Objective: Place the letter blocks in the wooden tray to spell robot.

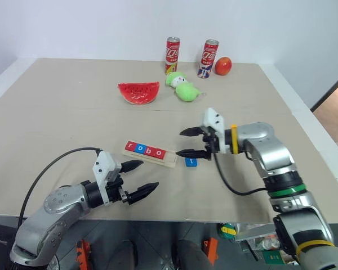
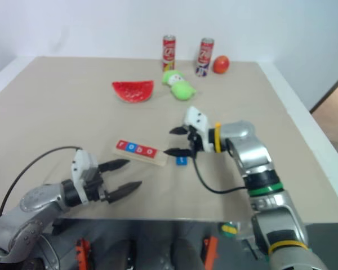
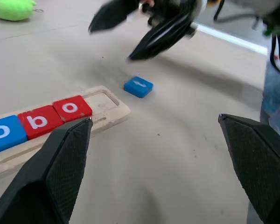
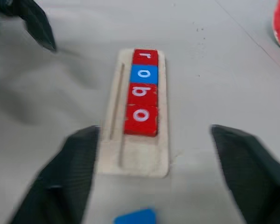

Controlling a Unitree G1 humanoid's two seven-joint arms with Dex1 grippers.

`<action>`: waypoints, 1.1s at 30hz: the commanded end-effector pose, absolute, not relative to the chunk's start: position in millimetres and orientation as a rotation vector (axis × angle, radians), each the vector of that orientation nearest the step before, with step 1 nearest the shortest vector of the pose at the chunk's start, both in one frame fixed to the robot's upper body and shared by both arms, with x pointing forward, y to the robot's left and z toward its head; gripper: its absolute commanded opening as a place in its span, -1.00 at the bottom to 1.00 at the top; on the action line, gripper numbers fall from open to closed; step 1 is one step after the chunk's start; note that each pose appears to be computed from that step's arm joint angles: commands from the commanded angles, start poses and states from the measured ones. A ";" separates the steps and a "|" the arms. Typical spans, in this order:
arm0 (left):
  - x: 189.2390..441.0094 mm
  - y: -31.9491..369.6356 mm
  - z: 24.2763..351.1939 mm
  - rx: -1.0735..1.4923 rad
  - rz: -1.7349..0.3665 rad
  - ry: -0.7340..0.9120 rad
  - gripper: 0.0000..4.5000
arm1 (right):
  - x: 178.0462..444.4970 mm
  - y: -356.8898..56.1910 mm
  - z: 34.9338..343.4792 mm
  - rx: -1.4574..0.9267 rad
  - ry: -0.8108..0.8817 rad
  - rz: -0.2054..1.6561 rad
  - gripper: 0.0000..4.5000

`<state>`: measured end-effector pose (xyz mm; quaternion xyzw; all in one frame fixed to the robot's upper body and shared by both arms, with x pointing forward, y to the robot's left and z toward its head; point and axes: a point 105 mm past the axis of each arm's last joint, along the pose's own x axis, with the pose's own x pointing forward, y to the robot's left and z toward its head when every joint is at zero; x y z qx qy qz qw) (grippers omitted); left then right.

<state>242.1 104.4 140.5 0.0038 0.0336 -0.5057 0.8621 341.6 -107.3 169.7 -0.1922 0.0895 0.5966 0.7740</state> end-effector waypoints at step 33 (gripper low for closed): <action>252.2 97.4 151.0 0.035 -0.973 -0.031 1.00 | 326.7 -124.5 104.5 -0.343 0.226 1.135 0.09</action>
